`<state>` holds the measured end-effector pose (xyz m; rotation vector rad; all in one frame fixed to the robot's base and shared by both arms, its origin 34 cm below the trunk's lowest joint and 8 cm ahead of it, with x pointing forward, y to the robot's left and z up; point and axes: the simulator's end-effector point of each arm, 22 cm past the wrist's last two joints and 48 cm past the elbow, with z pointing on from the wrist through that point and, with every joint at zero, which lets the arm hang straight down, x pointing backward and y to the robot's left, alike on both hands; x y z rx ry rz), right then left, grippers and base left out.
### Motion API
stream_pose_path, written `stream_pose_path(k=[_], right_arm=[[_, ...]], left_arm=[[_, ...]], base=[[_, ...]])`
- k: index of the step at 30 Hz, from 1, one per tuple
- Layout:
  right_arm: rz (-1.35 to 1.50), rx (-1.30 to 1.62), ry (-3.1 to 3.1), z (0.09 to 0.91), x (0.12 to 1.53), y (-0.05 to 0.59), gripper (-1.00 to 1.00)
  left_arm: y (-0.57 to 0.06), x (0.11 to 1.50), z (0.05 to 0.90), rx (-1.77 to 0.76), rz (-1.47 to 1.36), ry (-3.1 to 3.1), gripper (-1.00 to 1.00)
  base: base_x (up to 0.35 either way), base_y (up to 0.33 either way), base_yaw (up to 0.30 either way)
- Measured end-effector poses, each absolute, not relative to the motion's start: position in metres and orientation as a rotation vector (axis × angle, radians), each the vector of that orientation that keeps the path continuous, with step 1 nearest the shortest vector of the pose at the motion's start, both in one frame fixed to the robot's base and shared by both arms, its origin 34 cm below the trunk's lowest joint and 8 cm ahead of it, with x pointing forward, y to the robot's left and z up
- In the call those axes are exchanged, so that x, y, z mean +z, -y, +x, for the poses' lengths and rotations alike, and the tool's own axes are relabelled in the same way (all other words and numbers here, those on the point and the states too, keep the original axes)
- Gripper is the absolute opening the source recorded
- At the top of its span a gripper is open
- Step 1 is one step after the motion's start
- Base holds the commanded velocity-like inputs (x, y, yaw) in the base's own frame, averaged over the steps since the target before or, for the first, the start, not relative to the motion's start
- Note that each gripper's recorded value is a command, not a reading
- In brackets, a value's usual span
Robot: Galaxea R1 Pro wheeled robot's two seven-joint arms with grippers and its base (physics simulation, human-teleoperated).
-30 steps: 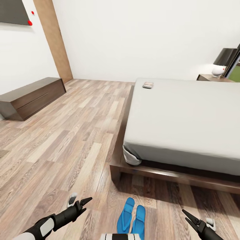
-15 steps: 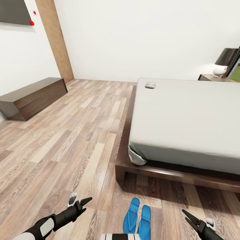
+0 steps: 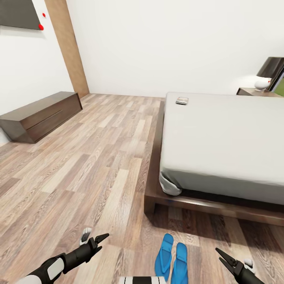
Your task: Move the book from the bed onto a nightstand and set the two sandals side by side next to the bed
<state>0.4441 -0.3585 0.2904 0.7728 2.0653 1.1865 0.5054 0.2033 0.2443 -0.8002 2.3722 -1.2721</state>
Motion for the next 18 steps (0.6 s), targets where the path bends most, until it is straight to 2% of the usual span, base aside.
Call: stream_pose_path(k=[18], right_arm=[[0.772, 1.187, -2.066, 0.444, 0.2903, 0.3584, 1.0]], left_arm=[[-0.2034, 0.2441, 0.5053, -1.271, -0.8, -2.373, 1.0]], base=[[0.0, 0.146, 0.0]])
